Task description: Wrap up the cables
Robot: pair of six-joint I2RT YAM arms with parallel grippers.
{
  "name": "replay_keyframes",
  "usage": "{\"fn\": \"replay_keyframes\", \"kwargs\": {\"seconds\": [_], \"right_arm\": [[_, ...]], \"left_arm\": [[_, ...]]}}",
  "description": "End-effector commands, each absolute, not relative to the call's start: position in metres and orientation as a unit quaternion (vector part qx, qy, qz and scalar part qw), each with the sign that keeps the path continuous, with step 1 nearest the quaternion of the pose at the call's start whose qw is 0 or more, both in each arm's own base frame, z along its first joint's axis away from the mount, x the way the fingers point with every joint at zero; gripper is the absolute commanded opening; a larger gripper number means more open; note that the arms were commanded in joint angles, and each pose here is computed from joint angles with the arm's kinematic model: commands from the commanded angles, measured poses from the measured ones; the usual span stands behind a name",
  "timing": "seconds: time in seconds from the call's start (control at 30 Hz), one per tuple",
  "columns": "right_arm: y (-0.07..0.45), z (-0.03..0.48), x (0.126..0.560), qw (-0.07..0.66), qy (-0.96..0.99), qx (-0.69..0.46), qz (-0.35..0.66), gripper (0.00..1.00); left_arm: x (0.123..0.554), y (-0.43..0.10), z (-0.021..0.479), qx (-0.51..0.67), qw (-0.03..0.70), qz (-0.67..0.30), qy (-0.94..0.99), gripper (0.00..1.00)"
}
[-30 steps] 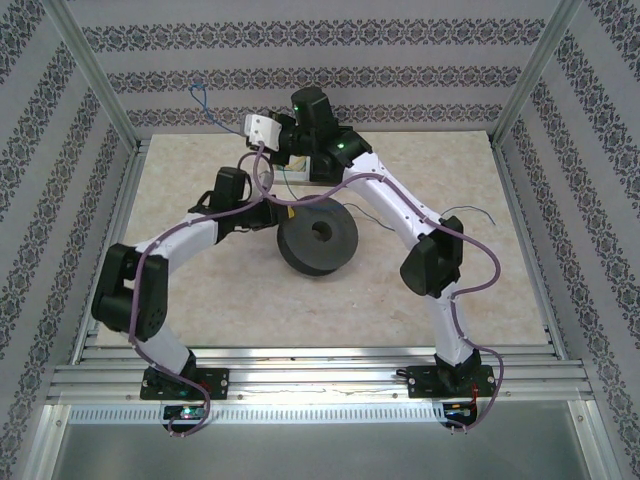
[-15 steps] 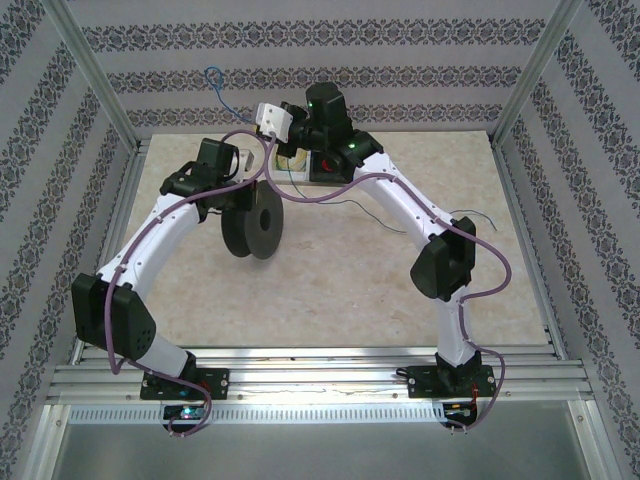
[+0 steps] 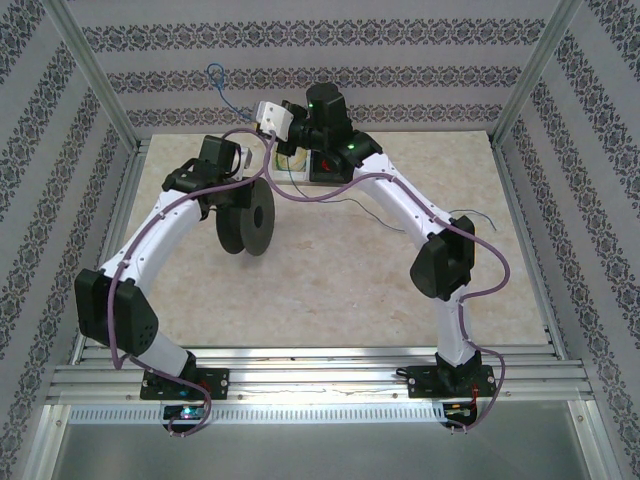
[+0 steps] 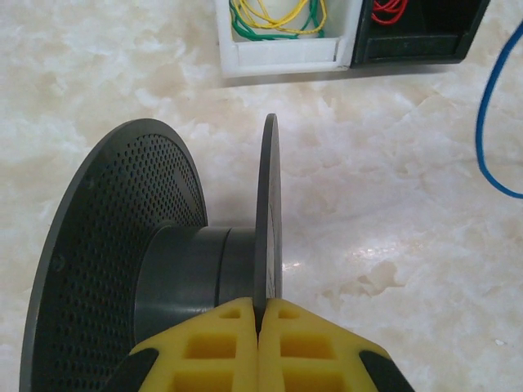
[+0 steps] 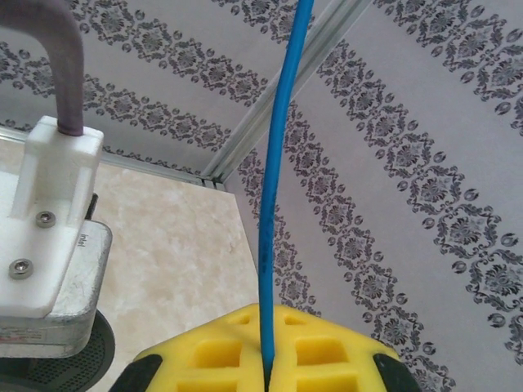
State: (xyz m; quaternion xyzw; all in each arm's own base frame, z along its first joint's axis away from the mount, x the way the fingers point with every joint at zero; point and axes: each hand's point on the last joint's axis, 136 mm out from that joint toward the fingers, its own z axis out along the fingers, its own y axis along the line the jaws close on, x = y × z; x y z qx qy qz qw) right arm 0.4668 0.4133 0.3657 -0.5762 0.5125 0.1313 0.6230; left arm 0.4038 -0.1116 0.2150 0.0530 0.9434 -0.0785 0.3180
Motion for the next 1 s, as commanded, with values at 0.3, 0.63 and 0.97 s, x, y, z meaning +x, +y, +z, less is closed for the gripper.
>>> {"fn": "replay_keyframes", "kwargs": {"seconds": [0.3,0.63,0.97], "right_arm": [[0.404,0.348,0.489,0.624,0.539,-0.552,0.123,0.00],[0.401,0.334,0.494,0.615,0.550,-0.551,0.125,0.00],[0.407,0.301,0.507,0.599,0.566,-0.553,0.123,0.00]], "left_arm": [[0.405,-0.091,0.199,0.062,0.274,-0.002,0.960,0.00],[0.402,-0.090,0.203,0.059,0.276,0.000,0.959,0.25],[0.375,-0.057,0.252,0.051,0.309,0.037,0.949,0.41]]}}
